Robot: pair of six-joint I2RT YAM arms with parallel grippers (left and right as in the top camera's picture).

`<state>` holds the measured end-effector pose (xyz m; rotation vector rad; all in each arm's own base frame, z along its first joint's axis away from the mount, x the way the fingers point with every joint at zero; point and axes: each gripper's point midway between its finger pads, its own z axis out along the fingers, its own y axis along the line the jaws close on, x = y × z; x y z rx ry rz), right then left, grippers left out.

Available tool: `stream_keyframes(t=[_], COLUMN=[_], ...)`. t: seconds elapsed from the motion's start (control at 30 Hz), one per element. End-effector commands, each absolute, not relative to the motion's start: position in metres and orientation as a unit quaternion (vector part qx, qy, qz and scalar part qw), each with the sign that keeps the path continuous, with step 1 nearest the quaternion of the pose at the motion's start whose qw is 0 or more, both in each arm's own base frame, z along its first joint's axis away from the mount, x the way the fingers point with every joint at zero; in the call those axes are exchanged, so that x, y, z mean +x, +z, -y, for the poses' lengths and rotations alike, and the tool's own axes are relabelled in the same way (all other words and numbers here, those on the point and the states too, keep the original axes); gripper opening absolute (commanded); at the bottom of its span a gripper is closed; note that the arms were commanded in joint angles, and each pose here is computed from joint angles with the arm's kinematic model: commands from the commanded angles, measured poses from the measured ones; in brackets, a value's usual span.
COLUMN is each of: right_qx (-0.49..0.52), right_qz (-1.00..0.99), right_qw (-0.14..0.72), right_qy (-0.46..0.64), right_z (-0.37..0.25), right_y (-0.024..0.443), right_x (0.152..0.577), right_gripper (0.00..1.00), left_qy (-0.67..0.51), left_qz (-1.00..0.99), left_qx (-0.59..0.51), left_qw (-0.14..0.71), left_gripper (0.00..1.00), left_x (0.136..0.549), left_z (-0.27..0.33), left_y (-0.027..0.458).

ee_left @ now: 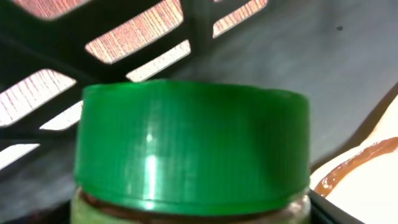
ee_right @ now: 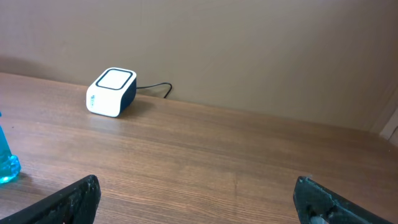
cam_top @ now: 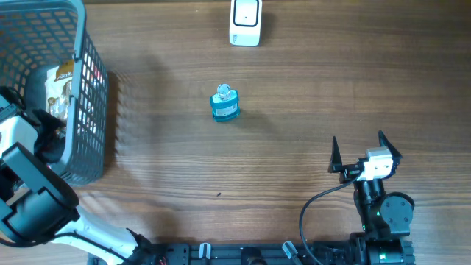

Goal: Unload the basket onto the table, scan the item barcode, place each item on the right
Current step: 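Grasp the green-lidded jar inside the basket with the left gripper, then lift the jar out of the basket and carry it toward the scanner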

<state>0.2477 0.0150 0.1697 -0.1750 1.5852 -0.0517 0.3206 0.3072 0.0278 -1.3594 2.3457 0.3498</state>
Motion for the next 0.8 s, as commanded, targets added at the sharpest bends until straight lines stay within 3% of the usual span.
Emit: stream_keyframes(t=[0.0, 0.2, 0.4, 0.77], right_qx=[-0.089, -0.089, -0.089, -0.089], right_qz=[-0.709, -0.709, -0.709, -0.709], right_qw=[0.699, 0.699, 0.699, 0.699], right_qy=[-0.021, -0.021, -0.021, -0.022], right_z=[-0.018, -0.018, -0.018, -0.018], right_y=[0.17, 0.17, 0.17, 0.17], right_x=[0.248, 0.248, 0.248, 0.248], right_gripper=[1.0, 1.0, 1.0, 1.0], left_qy=[0.117, 0.117, 0.115, 0.121], left_qz=[-0.849, -0.849, -0.85, -0.843], left_qx=[-0.489, -0.489, -0.489, -0.489], left_qw=[0.162, 0.163, 0.155, 0.188], left_gripper=[0.71, 0.69, 0.49, 0.51], left_x=[0.31, 0.311, 0.306, 0.307], left_z=[-0.301, -0.301, -0.298, -0.298], left_y=[-0.003, -0.002, 0.002, 0.042])
